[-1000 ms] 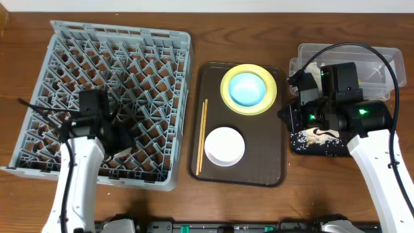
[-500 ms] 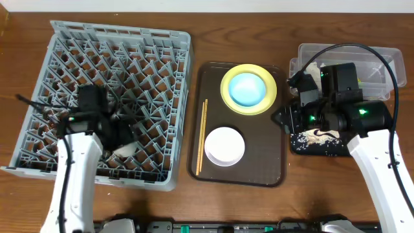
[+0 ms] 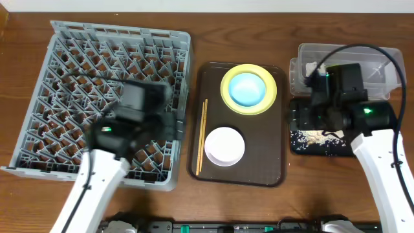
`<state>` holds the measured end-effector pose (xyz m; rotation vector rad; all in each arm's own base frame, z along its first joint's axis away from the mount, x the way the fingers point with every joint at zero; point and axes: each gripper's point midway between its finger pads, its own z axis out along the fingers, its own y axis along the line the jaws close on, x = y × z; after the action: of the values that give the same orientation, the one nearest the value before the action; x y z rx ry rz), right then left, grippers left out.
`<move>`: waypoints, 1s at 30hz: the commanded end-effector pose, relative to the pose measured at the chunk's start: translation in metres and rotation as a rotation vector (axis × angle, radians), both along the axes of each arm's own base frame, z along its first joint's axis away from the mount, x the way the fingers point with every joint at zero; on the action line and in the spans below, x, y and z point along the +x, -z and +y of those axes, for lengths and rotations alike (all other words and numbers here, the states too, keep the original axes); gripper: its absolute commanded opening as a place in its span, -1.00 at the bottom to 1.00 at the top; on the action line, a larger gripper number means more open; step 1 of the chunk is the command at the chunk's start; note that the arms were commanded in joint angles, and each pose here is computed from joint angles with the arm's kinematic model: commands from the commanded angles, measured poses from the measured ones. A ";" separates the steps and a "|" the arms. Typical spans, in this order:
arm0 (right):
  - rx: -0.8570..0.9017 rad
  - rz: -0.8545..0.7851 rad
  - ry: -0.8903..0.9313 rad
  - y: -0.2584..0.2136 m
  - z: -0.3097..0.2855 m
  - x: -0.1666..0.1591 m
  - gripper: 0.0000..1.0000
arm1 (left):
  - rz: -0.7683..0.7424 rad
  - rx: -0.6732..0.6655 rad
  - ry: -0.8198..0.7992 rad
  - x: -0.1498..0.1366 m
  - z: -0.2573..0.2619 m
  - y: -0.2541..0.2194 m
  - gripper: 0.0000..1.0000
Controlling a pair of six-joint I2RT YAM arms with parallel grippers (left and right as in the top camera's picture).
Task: Sort waste into correct bins and load items into the dishwasher
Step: 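Grasp the pink bowl on the brown tray with the left gripper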
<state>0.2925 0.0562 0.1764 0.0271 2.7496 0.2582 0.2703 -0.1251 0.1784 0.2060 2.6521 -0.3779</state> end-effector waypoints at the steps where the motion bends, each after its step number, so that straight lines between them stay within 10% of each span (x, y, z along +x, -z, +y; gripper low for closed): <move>1: -0.079 -0.005 0.176 -0.002 -0.033 0.002 0.58 | 0.000 0.053 0.133 -0.005 -0.038 0.012 0.82; 14: -0.082 0.013 0.182 -0.001 -0.035 -0.002 0.62 | 0.207 0.139 0.371 -0.049 -0.145 0.114 0.79; 23: -0.084 0.019 0.182 0.000 -0.035 -0.003 0.62 | 0.229 0.170 0.430 -0.059 -0.166 0.148 -0.07; 30: -0.084 0.020 0.181 0.000 -0.035 -0.004 0.62 | 0.242 0.183 0.434 -0.063 -0.164 0.155 -0.17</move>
<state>0.2887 0.0250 0.1720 0.2219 2.7696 0.1060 0.2087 -0.2893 0.0288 0.8496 2.8634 -0.3264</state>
